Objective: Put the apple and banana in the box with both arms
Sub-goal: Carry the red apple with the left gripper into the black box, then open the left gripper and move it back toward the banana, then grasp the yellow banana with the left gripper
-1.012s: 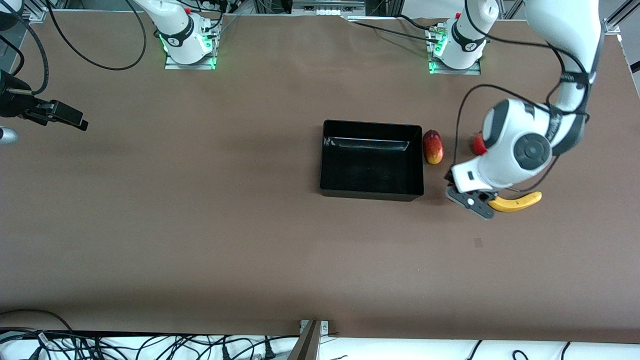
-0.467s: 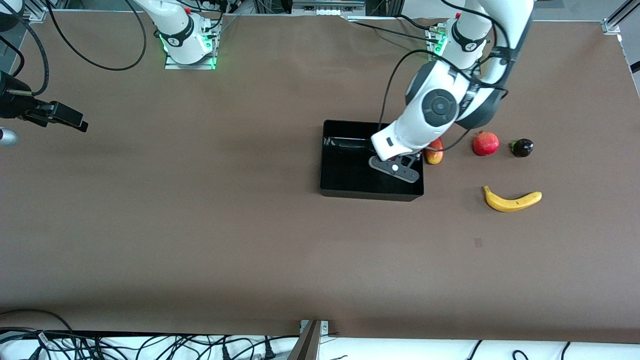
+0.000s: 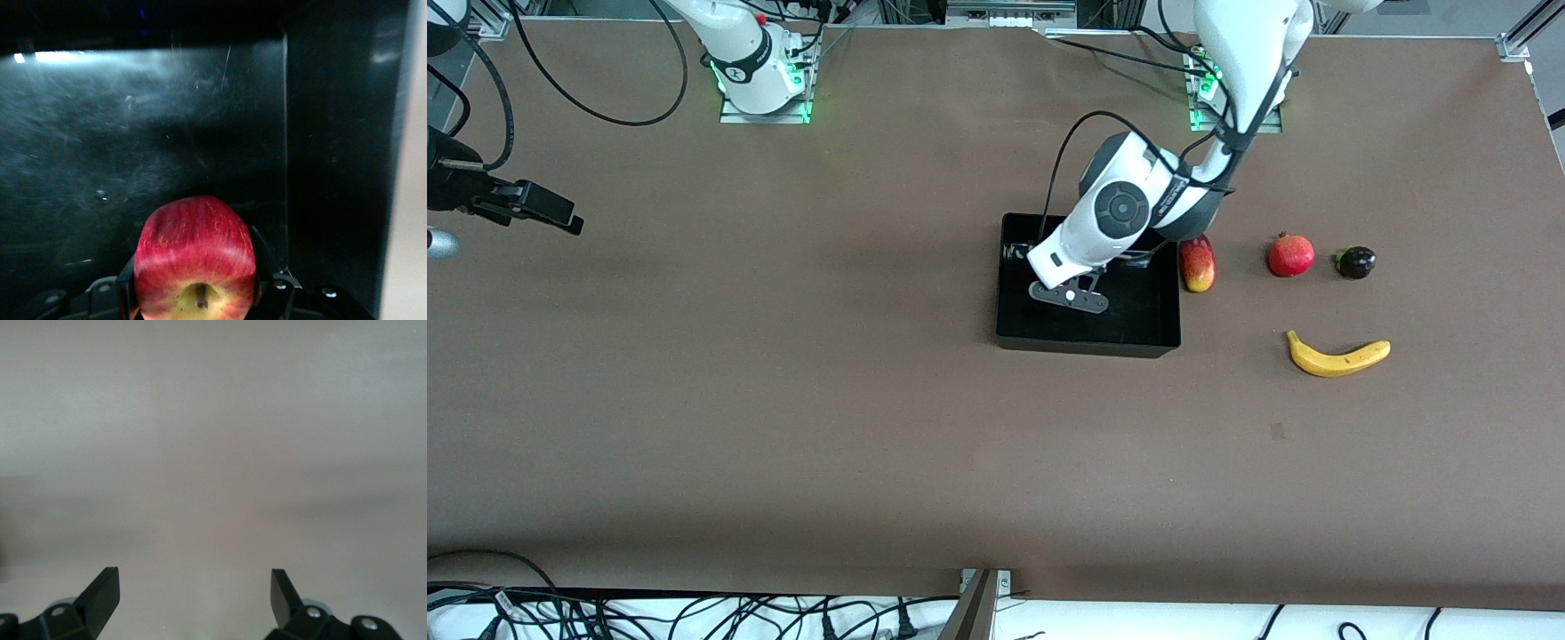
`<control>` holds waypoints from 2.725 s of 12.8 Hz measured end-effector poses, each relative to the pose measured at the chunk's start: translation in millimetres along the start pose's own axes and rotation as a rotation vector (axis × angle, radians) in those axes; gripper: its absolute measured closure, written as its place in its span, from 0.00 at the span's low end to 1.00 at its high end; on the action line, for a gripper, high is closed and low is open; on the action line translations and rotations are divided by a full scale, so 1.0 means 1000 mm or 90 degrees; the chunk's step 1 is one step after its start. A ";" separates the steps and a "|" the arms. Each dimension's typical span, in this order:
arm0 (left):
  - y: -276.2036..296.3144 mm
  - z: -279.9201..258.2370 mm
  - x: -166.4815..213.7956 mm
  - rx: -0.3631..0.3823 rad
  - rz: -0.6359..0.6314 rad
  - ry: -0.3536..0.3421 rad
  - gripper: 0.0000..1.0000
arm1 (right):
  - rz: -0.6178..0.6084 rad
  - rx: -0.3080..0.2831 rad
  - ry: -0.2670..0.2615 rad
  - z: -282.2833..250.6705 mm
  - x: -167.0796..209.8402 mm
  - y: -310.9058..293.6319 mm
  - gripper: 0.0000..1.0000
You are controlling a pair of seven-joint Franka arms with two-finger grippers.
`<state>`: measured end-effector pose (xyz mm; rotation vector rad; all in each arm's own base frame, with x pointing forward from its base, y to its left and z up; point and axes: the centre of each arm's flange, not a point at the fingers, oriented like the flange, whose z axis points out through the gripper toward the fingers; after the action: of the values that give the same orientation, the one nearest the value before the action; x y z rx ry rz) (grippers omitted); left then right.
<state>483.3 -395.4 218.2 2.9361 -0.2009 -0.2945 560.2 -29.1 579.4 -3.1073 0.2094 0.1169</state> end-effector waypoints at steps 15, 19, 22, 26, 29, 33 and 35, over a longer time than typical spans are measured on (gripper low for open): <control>-0.049 -0.077 0.011 -0.025 -0.082 -0.039 0.00 | 0.001 0.000 -0.002 0.001 0.000 0.001 0.00; -0.195 -0.185 0.026 -0.070 -0.022 -0.014 0.00 | 0.002 0.000 -0.002 0.001 0.001 0.002 0.00; -0.292 -0.179 0.030 -0.049 0.075 -0.008 0.00 | 0.002 0.000 -0.002 0.001 0.001 0.002 0.00; -0.387 -0.157 0.039 0.078 0.227 -0.009 0.00 | 0.003 0.000 -0.002 0.001 0.001 0.002 0.00; -0.465 -0.130 0.041 0.102 0.351 0.009 0.00 | 0.003 0.000 -0.003 0.001 0.001 0.003 0.00; -0.502 -0.099 0.049 0.143 0.537 0.021 0.00 | 0.003 0.000 -0.003 0.002 0.001 0.003 0.00; -0.503 -0.097 0.054 0.188 0.619 0.017 0.00 | 0.003 0.000 -0.004 0.002 0.001 0.003 0.00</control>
<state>614.6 102.2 204.0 2.6808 -1.6852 -0.0689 560.4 -31.8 577.6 -3.1064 0.2168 0.1260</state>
